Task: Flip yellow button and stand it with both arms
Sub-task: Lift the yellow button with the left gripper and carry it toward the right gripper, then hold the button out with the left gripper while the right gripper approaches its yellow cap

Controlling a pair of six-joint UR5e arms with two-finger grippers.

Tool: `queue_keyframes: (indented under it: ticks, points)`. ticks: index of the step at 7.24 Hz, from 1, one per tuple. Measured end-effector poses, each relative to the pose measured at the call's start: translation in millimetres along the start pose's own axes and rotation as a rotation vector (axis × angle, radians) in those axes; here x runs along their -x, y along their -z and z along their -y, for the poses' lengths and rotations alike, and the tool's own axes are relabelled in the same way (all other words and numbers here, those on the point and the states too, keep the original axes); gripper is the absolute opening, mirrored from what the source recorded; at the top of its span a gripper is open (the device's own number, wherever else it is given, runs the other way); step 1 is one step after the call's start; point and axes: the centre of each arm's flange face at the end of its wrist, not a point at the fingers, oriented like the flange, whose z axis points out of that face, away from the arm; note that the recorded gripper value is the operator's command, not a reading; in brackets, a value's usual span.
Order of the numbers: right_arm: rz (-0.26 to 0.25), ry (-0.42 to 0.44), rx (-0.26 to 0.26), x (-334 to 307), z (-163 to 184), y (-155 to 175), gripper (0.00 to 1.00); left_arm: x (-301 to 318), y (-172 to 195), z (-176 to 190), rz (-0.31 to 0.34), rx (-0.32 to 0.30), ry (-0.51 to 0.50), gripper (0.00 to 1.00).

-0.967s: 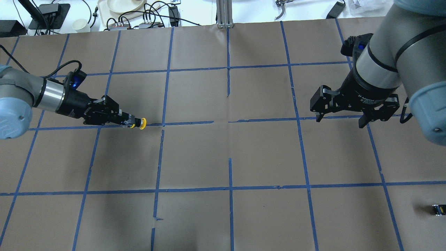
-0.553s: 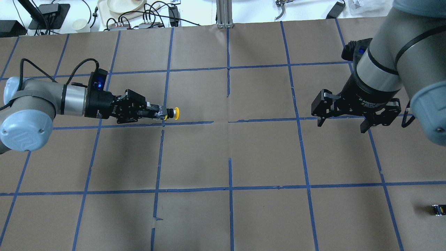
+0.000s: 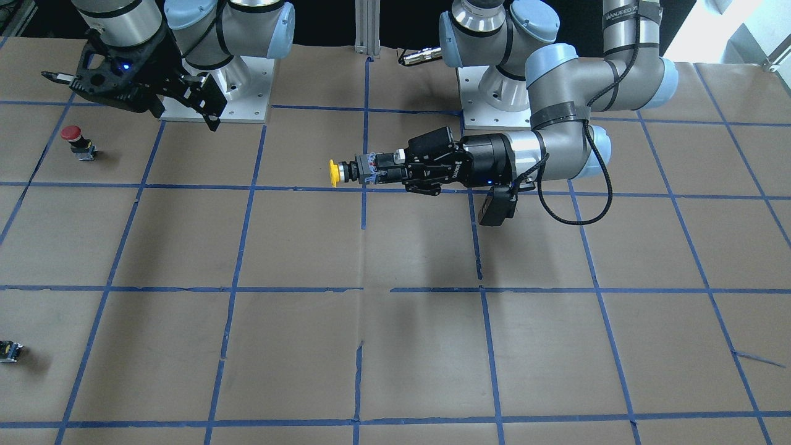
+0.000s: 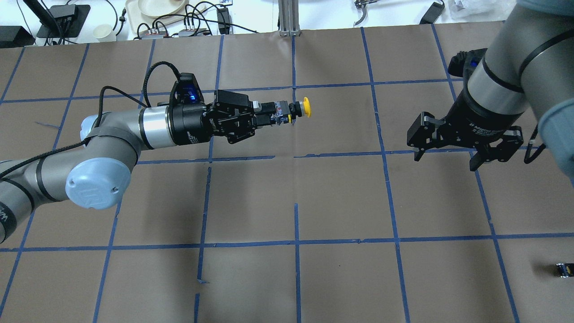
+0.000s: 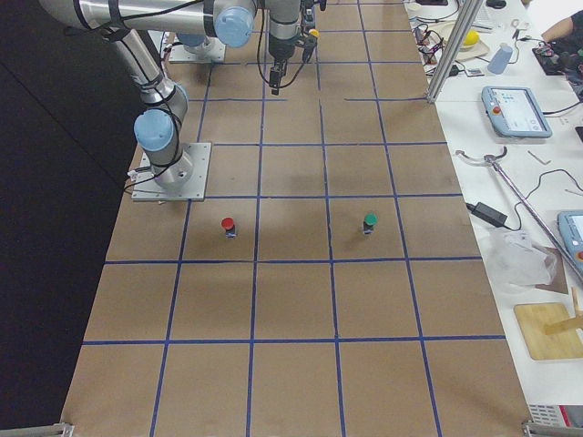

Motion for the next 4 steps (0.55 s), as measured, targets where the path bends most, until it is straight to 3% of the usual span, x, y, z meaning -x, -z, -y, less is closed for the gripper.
queue_keyframes:
  ticks: [2,4]
  points:
    - [0.191,-0.070,-0.020,-9,15,30,1.00,-8,-21,-7,-0.116,0.003,0.005,0.20]
    - [0.393,-0.113,-0.010,-4,20,51,1.00,-12,-35,-12,-0.176,0.014,0.012,0.20]
